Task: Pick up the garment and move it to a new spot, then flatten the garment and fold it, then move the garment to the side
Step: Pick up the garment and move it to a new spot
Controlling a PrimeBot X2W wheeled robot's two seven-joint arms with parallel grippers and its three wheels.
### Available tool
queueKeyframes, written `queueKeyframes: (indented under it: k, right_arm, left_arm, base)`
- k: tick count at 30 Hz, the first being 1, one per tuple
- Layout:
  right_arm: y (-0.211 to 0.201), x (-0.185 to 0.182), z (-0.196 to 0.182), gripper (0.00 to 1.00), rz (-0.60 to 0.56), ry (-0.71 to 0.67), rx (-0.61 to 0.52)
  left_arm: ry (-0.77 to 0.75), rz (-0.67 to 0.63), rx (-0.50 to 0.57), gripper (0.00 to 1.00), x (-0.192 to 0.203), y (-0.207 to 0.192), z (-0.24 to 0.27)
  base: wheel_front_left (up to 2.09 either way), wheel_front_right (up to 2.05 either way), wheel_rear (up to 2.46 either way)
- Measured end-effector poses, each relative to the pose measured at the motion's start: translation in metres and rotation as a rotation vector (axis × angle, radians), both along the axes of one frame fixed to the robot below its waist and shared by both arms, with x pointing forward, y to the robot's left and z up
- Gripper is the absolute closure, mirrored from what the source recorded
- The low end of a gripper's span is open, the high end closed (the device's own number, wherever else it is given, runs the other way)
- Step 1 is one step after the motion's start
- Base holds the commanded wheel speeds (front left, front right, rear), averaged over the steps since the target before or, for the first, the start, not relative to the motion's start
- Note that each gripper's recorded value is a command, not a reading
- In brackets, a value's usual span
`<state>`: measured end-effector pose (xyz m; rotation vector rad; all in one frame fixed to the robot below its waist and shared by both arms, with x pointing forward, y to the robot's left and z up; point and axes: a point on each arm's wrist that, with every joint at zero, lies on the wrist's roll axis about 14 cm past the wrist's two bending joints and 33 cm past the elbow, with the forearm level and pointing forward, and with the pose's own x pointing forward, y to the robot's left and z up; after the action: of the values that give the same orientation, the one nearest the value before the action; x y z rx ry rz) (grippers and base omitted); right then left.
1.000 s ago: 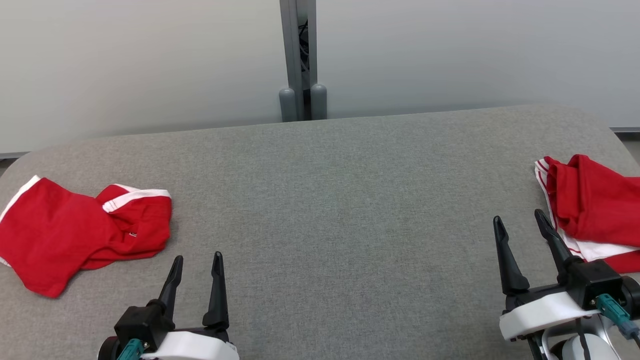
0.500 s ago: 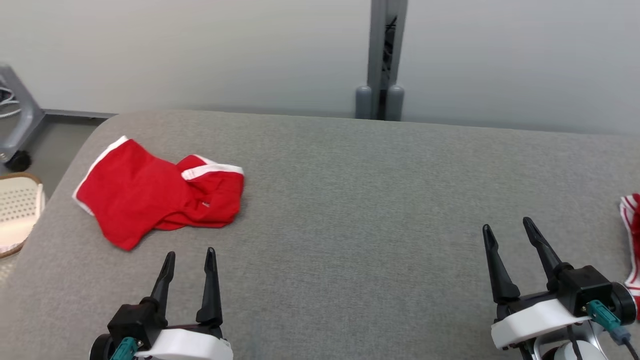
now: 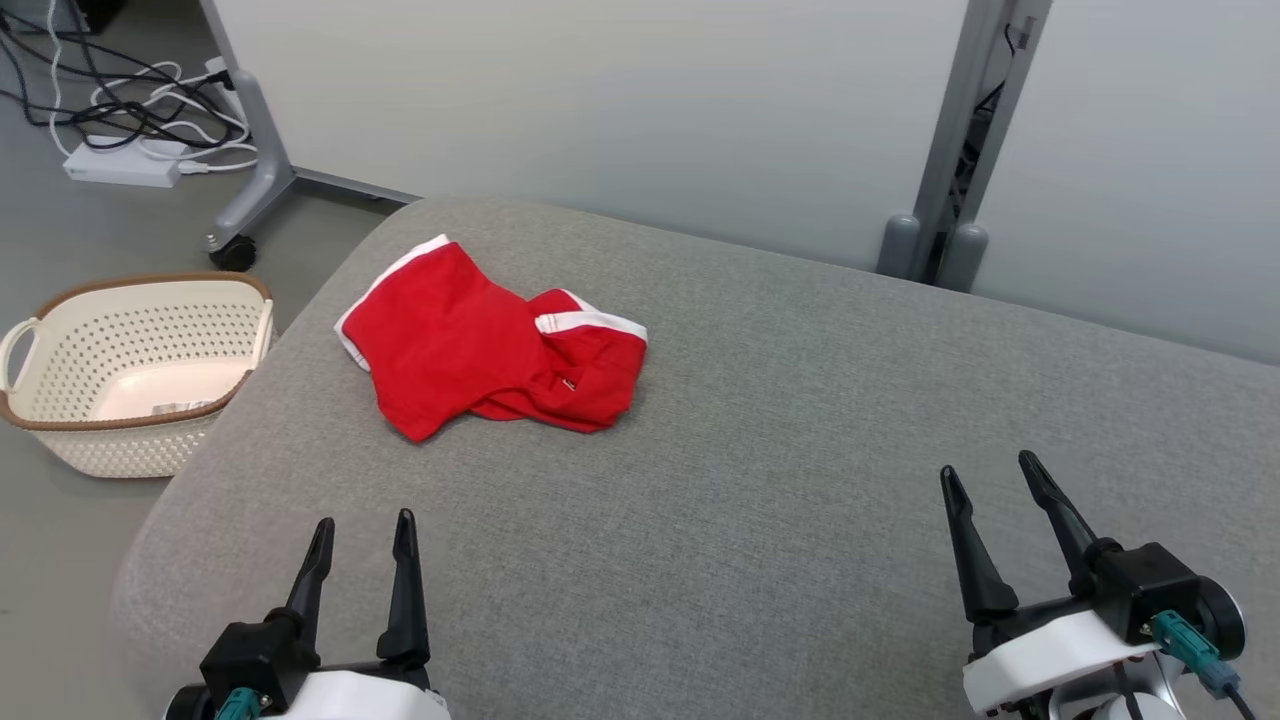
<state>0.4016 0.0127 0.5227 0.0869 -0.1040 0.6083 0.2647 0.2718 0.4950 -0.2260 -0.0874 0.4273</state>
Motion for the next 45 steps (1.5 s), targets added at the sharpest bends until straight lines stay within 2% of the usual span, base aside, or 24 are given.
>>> queueKeyframes:
  k: [8, 20, 25, 30, 35, 41, 45]
  right_arm:
    - [0.020, -0.004, 0.003, 0.00, 0.055, -0.001, 0.009]
    - [0.014, -0.005, 0.000, 0.00, 0.042, 0.006, 0.006]
    - [0.010, 0.000, -0.006, 0.00, 0.029, 0.016, -0.001]
    - [0.007, 0.014, -0.011, 0.00, 0.012, 0.012, -0.015]
    - [0.006, 0.034, -0.011, 0.00, 0.010, -0.019, -0.026]
    - [0.002, 0.066, -0.017, 0.00, 0.018, -0.044, -0.063]
    - [-0.002, 0.081, -0.029, 0.00, 0.019, -0.032, -0.075]
  left_arm:
    - [-0.002, 0.052, -0.006, 0.00, -0.017, 0.011, -0.001]
    - [-0.003, 0.050, -0.009, 0.00, -0.015, 0.011, -0.001]
    - [-0.004, 0.084, -0.002, 0.00, -0.011, 0.027, 0.002]
    - [-0.004, 0.030, -0.022, 0.00, 0.014, 0.028, 0.000]
    - [0.025, -0.011, 0.021, 0.00, 0.056, 0.041, 0.002]
    - [0.157, -0.096, 0.081, 0.00, 0.131, 0.063, -0.001]
    - [0.325, -0.154, 0.075, 0.00, 0.173, 0.070, -0.024]
  base:
    - [0.00, 0.00, 0.00]
    - [0.00, 0.00, 0.00]
    - [0.00, 0.00, 0.00]
    - [0.00, 0.00, 0.00]
    - [0.00, 0.00, 0.00]
    - [0.00, 0.00, 0.00]
    - [0.00, 0.00, 0.00]
